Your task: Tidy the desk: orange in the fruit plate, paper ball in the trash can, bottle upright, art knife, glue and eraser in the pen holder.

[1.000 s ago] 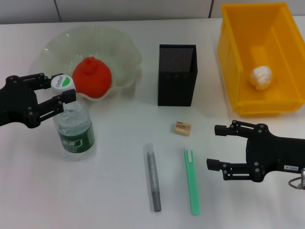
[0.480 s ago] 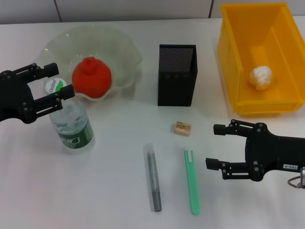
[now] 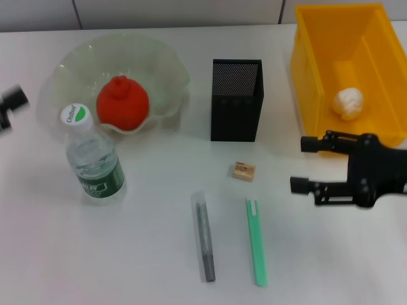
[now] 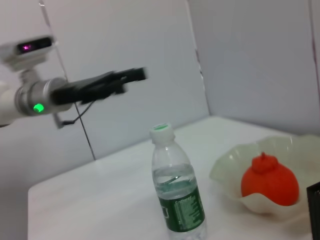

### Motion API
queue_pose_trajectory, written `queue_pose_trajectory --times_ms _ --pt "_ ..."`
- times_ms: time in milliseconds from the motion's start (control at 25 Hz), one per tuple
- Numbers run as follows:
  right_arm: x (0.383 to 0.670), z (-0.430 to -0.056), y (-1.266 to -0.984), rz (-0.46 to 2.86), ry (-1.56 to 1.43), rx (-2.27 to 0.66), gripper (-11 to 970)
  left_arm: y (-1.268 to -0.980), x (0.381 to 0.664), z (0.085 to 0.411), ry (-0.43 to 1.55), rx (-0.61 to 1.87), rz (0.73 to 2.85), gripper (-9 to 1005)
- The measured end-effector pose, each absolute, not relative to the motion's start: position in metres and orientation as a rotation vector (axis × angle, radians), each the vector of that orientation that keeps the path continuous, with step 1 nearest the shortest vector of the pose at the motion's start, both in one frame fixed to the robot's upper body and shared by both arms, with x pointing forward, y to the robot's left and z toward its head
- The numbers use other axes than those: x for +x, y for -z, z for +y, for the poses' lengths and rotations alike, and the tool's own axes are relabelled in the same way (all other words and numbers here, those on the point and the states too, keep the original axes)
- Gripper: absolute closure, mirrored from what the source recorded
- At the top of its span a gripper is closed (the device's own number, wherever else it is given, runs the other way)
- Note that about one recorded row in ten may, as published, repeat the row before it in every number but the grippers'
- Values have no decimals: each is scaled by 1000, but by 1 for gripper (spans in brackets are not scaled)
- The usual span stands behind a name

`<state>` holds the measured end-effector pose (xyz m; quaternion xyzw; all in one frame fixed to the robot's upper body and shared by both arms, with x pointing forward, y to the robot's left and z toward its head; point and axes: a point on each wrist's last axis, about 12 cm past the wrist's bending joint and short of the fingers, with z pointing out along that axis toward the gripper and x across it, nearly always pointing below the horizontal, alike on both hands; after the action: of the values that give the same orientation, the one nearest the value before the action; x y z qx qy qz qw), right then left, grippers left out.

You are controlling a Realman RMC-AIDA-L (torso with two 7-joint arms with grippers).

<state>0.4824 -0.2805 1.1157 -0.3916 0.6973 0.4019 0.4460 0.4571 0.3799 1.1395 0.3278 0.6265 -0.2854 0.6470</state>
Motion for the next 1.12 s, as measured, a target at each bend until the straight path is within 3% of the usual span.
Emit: queue_pose_trajectory --times_ms 240,440,560,680,1120 --pt "504 -264 -1188 1970 -866 -1030 124 -1098 441 350 785 893 1443 263" --pt "516 -214 -1229 2301 -600 -1127 125 -1060 435 320 915 977 1498 265" --pt "518 -182 -1228 2437 -424 -1179 126 -1049 434 310 944 984 1519 266" --pt "518 -147 -1210 2544 -310 -1248 126 -1044 435 308 936 971 1545 266" --pt "529 -117 -1161 2633 -248 -1226 138 -1042 442 302 943 996 1563 271"
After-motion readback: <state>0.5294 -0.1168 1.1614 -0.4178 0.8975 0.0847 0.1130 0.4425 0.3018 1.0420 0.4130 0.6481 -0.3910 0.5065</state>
